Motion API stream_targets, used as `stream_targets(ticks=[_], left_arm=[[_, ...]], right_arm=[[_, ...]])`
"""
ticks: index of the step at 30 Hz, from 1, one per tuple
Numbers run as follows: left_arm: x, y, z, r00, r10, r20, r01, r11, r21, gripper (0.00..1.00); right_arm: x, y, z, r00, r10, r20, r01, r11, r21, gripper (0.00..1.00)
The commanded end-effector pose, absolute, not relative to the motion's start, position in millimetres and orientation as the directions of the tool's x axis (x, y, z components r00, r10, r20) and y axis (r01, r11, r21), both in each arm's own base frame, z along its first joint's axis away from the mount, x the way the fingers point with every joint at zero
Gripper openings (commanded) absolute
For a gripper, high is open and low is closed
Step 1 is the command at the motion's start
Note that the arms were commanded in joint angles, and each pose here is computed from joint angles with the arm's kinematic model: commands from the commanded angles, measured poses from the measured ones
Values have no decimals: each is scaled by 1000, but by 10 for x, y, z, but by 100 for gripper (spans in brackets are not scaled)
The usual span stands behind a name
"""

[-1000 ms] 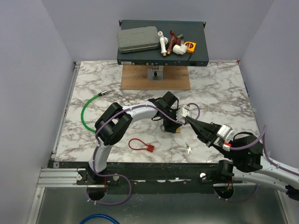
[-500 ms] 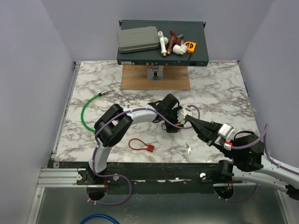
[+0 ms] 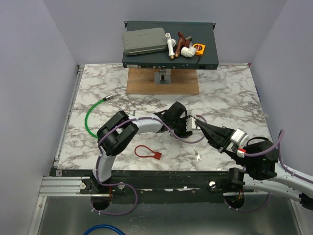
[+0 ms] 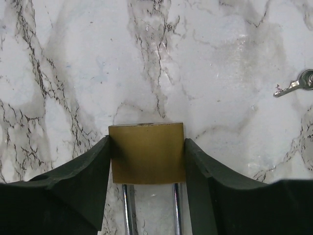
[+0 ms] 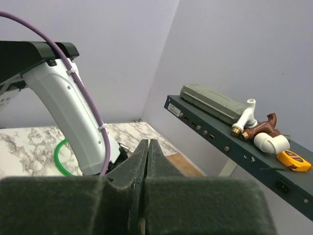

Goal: Unlock with the key
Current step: Place the lock at the center of the board, then pick up the lock from the center of the board.

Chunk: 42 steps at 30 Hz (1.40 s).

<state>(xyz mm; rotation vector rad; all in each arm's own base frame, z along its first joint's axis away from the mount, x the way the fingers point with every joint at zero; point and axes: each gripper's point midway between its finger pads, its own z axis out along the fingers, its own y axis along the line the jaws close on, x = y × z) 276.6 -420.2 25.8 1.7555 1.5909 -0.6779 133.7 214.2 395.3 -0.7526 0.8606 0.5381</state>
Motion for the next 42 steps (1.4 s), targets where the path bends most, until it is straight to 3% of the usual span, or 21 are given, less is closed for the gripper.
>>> stream_targets(ticks=[1, 7, 13, 23, 33, 39, 42], left_arm=[[2608, -3592, -590, 150, 825, -545, 984, -73, 160, 48], [2497, -3525, -706, 182, 840, -511, 979, -109, 170, 45], [2408, -3612, -469, 166, 811, -561, 986, -131, 102, 0], [1980, -3531, 909, 6, 669, -743, 935, -267, -232, 0], [1885, -3138, 2334, -103, 465, -879, 887, -357, -293, 0], [1814, -2908, 3123, -270, 303, -914, 839, -391, -378, 0], [1759, -2826, 3286, -276, 247, -929, 849, -391, -356, 0]], right_arm=[[1323, 2128, 4035, 562, 126, -817, -683, 628, -372, 1], [1331, 2114, 4059, 563, 126, -817, -678, 635, -370, 1], [1323, 2103, 4129, 568, 135, -812, -677, 638, -368, 1], [1353, 2044, 4249, 586, 116, -802, -649, 660, -379, 1], [1380, 2133, 4105, 580, 27, -814, -649, 619, -442, 1], [1256, 2406, 3886, 571, -74, -817, -718, 437, -542, 1], [1212, 2604, 3792, 574, -128, -809, -745, 329, -581, 1]])
